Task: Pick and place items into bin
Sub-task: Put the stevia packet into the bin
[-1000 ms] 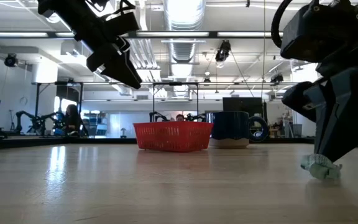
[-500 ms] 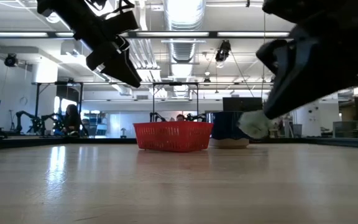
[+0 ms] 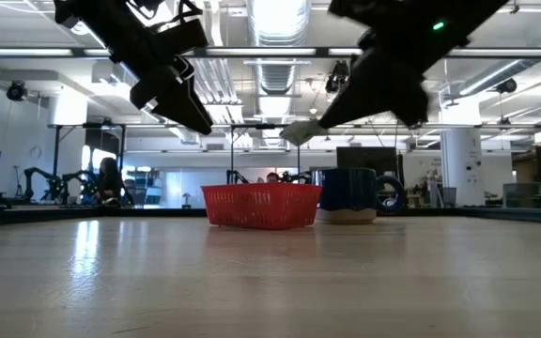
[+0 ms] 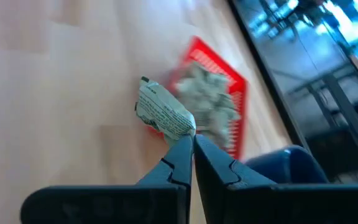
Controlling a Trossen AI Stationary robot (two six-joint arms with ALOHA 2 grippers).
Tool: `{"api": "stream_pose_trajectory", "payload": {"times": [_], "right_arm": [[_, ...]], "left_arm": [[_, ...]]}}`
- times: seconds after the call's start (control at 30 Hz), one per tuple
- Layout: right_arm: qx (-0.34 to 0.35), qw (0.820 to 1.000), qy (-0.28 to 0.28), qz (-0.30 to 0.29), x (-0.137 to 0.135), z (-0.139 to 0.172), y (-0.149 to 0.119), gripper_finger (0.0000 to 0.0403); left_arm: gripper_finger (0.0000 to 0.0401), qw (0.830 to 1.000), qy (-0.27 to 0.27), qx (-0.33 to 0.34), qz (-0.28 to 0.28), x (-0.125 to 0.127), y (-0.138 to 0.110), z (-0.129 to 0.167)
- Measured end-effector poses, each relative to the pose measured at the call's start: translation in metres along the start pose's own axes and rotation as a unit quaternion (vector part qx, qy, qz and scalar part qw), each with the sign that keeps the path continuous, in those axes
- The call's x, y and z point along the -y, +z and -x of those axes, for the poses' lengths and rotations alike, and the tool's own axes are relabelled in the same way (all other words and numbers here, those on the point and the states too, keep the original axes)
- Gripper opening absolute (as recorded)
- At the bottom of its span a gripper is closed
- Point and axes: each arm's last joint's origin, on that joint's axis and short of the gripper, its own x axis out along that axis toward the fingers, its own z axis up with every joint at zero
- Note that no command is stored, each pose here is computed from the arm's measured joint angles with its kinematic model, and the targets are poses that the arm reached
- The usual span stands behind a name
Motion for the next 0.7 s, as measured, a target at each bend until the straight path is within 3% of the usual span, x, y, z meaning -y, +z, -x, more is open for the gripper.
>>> {"api": "stream_pose_trajectory", "payload": {"times": [0.23,0.4,0.7], "right_arm": [[-0.042,0.997,-0.053,-0.042,0.041,-0.044,0.001,0.0008],[-0.036,0.996,-0.042,-0.071,0.06,-0.065,0.003,0.0008],[-0.005,0.997,-0.018,-0.069,0.074,-0.078,0.01,0.0009]], "left_arm": [[0.0196,1.0,0.001,0.01,0.006,0.001,-0.001,-0.001],[0.0196,1.0,0.002,0.014,0.008,0.001,0.0,-0.001],[0.0196,1.0,0.003,0.017,0.009,0.0,0.001,-0.001]]}}
